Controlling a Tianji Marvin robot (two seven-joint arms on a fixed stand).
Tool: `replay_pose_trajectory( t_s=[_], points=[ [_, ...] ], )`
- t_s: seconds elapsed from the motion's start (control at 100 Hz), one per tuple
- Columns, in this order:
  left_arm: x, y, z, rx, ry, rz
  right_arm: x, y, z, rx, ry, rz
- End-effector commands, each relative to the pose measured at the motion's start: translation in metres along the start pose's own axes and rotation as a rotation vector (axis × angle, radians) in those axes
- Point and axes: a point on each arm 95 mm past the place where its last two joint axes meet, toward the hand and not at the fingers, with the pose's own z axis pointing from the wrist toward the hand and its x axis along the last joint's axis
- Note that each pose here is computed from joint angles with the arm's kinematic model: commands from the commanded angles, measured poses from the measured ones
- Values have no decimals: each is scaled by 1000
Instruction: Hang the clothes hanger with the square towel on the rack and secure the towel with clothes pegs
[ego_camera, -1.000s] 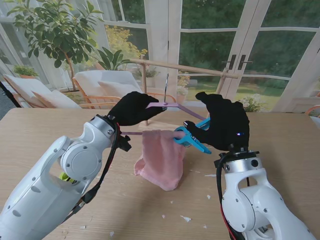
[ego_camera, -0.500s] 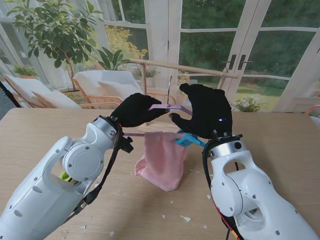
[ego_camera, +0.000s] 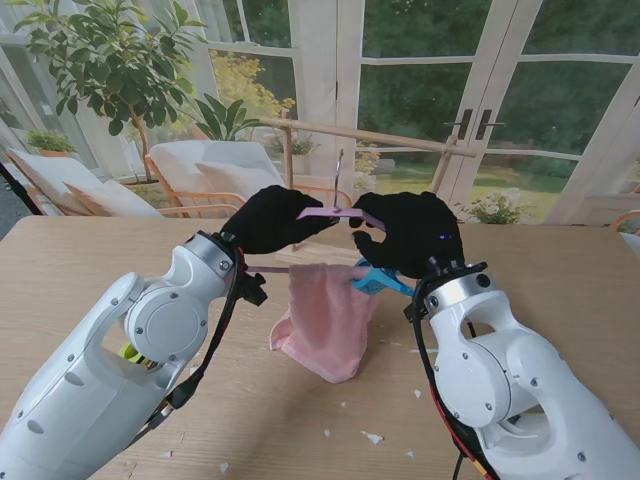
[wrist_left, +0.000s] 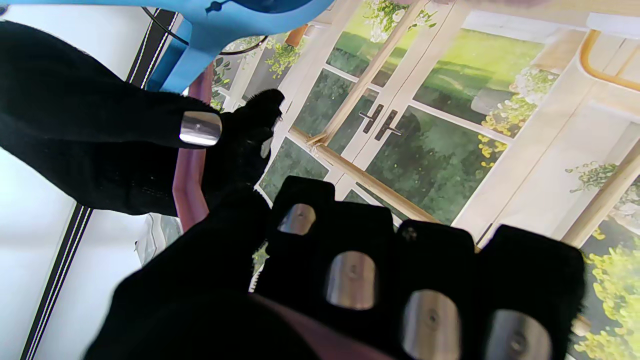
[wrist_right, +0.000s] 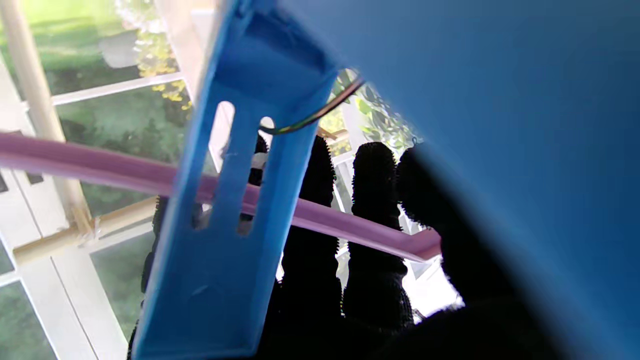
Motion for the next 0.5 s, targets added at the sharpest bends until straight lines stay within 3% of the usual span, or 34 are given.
replay_pose_trajectory(
  t_s=[0.0, 0.25, 0.49],
  points=[
    [5, 0, 0, -4, 6, -5, 0, -5, -1, 15, -1, -2],
    [4, 0, -1, 8, -9, 2, 1, -1, -4, 98, 32, 104],
    [2, -2, 0, 32, -13, 27, 3, 8, -10, 179, 55, 40]
  ],
)
